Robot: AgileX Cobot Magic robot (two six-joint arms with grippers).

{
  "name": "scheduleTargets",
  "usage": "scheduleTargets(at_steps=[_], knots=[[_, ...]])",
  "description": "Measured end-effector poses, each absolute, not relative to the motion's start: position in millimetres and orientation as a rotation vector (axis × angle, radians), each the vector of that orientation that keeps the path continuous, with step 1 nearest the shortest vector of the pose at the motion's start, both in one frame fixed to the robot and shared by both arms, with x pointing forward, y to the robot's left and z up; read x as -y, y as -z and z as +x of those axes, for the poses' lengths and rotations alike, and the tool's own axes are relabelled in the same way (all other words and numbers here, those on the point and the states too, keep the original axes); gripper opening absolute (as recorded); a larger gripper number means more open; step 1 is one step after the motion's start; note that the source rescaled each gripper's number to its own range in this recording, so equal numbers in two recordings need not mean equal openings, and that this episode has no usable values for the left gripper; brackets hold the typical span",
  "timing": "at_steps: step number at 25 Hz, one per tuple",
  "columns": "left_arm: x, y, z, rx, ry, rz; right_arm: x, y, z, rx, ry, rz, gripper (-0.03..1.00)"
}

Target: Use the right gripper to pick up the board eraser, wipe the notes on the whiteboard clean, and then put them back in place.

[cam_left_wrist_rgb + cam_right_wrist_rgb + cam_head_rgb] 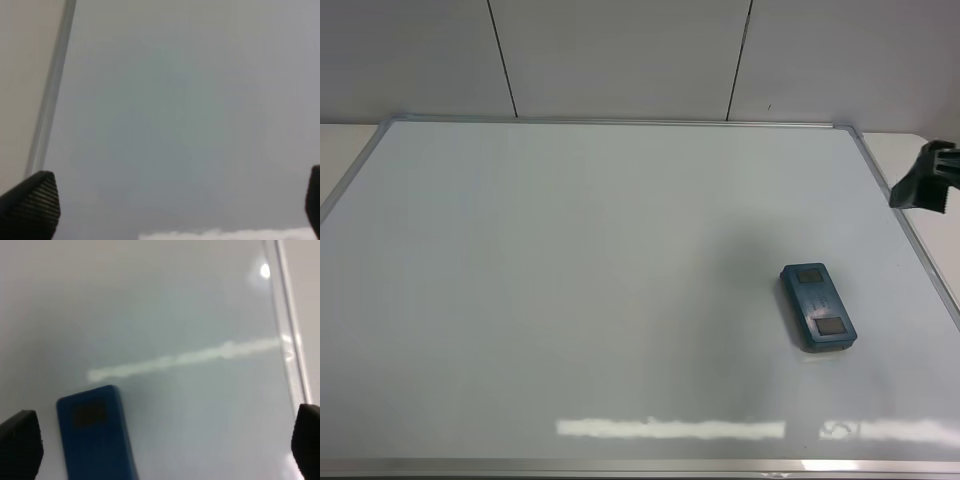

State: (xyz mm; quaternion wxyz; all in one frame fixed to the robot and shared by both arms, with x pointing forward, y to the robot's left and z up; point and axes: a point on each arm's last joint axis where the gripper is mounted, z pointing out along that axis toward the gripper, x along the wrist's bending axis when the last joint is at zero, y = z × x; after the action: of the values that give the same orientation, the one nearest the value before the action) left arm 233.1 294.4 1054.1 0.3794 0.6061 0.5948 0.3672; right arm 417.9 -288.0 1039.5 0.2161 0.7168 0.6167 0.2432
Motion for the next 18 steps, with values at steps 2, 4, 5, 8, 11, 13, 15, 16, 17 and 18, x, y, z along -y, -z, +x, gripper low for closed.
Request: scheduleTargets(at_steps=[2,4,5,8,11,13,15,16,17,18], knots=[[-294.4,-1054.1,233.1,-1.519,-0.938,1.548,296.6,-1050.7,402.3,-1.67,-0.674,1.967,1.0],[-294.4,-1054.1,233.1,-1.519,-0.938,1.548,301.2,-1061.5,386.6,-1.634,-0.697,1.934,1.0],[-294.4,-1054.1,233.1,-1.519,-0.938,1.548,302.1,-1067.2,377.3,-1.617,-0.719,1.914,1.0],[-294.4,-1054.1,233.1,-1.519,-0.938,1.548,303.0,-1081.0,349.8,-1.581,-0.782,1.836,1.0],[-294.4,-1054.1,233.1,-1.519,-0.938,1.548,302.9,-1091.5,318.7,-1.526,-0.865,1.766,1.0],[-294.4,-1054.1,233.1,-1.519,-0.938,1.548,302.2,-1095.6,300.1,-1.488,-0.926,1.735,1.0],[-294.4,-1054.1,233.1,-1.519,-0.938,1.548,302.0,-1096.8,282.3,-1.459,-0.965,1.711,1.0],[-294.4,-1054.1,233.1,-1.519,-0.938,1.548,302.2,-1096.7,273.1,-1.445,-0.981,1.698,1.0],[-294.4,-1054.1,233.1,-1.519,-0.938,1.548,302.4,-1096.1,265.5,-1.435,-0.991,1.689,1.0],[-294.4,-1054.1,233.1,-1.519,-0.938,1.548,302.6,-1095.5,256.8,-1.421,-1.006,1.675,1.0]])
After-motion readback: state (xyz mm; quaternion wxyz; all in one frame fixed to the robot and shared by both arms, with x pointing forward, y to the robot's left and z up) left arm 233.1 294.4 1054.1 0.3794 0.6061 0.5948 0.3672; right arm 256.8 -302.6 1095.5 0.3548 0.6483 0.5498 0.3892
